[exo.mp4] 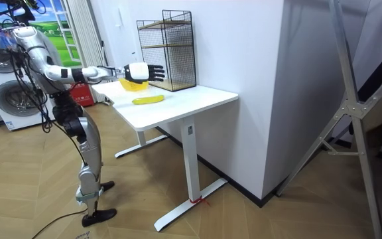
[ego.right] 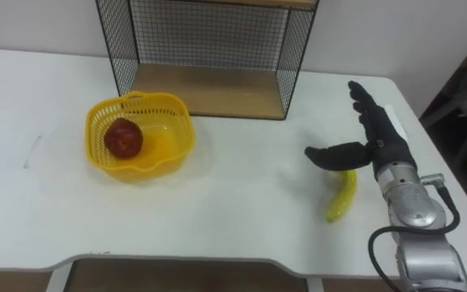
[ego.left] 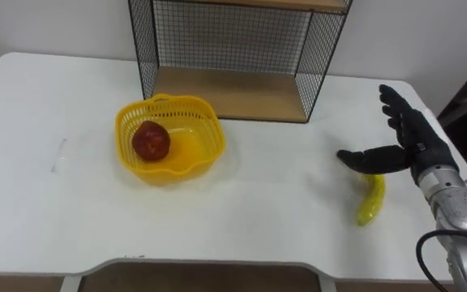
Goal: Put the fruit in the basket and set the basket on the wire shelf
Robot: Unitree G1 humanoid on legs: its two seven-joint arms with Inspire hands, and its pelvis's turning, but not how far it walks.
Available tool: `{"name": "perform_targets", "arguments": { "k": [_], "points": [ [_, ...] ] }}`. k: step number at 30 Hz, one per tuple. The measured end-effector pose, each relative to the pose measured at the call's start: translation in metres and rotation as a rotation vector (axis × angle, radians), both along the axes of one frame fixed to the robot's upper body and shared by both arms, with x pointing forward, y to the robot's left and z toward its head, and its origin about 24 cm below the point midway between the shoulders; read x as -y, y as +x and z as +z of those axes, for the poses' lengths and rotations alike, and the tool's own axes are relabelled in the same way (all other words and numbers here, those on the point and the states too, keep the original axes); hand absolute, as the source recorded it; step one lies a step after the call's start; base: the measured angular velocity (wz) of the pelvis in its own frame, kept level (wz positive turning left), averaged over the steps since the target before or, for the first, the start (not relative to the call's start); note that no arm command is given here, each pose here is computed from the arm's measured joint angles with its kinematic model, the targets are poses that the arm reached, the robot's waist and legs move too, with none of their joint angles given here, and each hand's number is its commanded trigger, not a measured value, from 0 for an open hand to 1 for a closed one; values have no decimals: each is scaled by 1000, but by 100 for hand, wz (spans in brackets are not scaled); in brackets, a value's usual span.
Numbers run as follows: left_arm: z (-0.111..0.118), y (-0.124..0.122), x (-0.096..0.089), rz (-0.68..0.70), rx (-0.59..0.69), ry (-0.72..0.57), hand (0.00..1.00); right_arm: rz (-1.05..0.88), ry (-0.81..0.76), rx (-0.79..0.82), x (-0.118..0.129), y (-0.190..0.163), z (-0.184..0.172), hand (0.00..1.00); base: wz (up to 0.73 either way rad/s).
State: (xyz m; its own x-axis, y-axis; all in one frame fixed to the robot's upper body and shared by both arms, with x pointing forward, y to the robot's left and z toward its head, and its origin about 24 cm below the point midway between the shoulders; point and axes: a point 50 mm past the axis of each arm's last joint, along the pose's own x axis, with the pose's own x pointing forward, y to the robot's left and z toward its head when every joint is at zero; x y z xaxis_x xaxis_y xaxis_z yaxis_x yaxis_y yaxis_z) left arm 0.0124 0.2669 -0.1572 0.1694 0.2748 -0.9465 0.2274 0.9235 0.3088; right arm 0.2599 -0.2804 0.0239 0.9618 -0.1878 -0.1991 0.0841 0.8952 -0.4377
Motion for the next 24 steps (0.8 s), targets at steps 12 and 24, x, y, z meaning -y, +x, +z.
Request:
{"name": "perform_targets", "arguments": {
  "k": [12, 24],
  "points": [
    [-1, -7, 3, 6, -29, -6, 0, -75, -104, -116, 13, -10, -23, 0, -3],
    [-1, -6, 5, 4, -22, -11, 0, -60, -144, -128, 11, -10, -24, 0, 0]
  ]
}}
